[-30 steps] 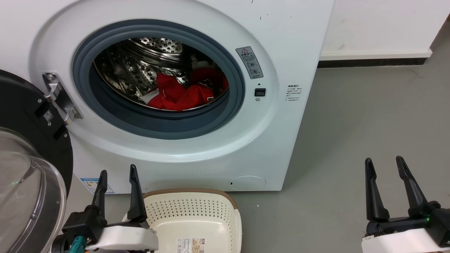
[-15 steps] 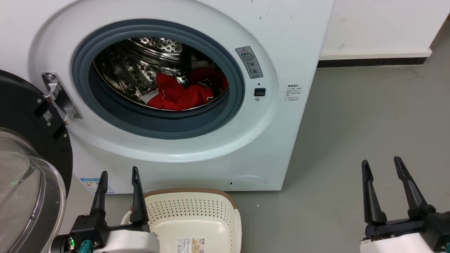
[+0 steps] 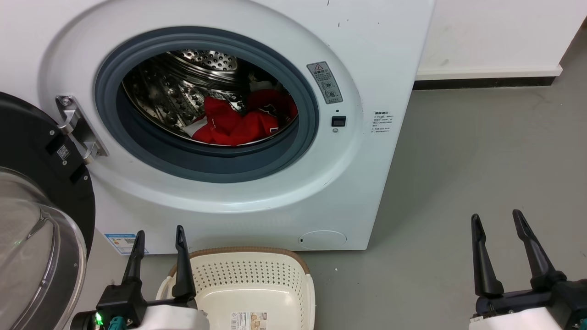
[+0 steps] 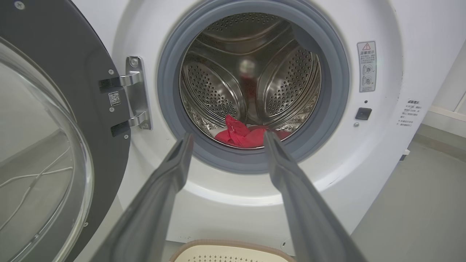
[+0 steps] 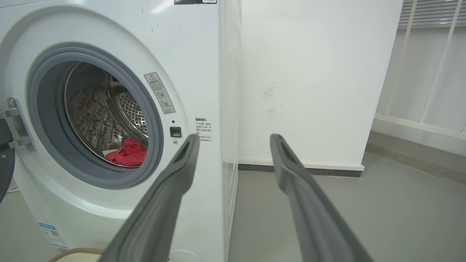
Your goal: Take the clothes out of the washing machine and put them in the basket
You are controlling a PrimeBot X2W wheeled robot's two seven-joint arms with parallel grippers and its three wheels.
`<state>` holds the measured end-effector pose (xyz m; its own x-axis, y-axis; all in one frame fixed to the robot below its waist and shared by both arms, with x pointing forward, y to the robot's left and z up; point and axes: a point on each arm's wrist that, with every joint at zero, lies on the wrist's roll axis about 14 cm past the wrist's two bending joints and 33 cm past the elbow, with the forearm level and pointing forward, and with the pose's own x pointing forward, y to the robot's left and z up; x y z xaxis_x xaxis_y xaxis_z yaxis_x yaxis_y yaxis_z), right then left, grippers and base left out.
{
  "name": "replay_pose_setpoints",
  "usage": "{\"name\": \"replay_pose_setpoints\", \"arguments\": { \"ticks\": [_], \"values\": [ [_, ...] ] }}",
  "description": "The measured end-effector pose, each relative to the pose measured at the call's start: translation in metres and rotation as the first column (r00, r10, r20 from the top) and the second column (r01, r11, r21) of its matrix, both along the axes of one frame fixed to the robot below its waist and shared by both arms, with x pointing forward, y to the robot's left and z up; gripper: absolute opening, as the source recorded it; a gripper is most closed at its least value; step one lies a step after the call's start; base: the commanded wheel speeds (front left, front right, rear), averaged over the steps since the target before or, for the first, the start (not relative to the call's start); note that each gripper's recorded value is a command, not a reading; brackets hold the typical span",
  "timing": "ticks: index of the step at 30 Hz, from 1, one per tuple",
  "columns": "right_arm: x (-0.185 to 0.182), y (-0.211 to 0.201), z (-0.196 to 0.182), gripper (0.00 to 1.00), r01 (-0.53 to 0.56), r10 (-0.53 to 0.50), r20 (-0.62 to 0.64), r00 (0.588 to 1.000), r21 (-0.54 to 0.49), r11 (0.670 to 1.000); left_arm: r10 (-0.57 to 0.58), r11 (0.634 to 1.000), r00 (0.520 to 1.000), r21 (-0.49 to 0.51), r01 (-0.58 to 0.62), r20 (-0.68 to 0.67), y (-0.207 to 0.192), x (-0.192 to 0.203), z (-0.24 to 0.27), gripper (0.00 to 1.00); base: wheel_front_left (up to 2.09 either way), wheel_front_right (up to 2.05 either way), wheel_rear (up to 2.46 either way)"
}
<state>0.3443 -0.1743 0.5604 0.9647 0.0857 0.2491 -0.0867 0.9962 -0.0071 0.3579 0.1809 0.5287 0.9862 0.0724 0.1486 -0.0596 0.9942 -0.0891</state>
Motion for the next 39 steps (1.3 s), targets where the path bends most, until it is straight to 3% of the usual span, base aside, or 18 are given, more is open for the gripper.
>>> {"name": "replay_pose_setpoints", "arguments": {
  "ticks": [25,33,39],
  "values": [
    [0.0,-0.003,-0.007,1.0,0.008,-0.008,-0.022,1.0,0.016,1.0,0.001,1.0,0.999,0.001,-0.001,-0.034,0.001,0.003,-0.011,1.0,0.0,0.0,0.0],
    [0.004,-0.005,-0.009,1.0,0.016,-0.016,-0.03,0.999,0.011,1.0,-0.067,0.997,0.998,0.037,0.067,-0.012,-0.004,0.035,-0.004,1.0,0.0,0.0,0.0],
    [0.017,-0.008,-0.011,1.0,0.025,-0.025,-0.034,0.999,0.006,1.0,-0.091,0.993,0.996,0.078,0.09,0.008,-0.002,0.08,0.004,1.0,0.0,0.0,0.0]
  ]
}}
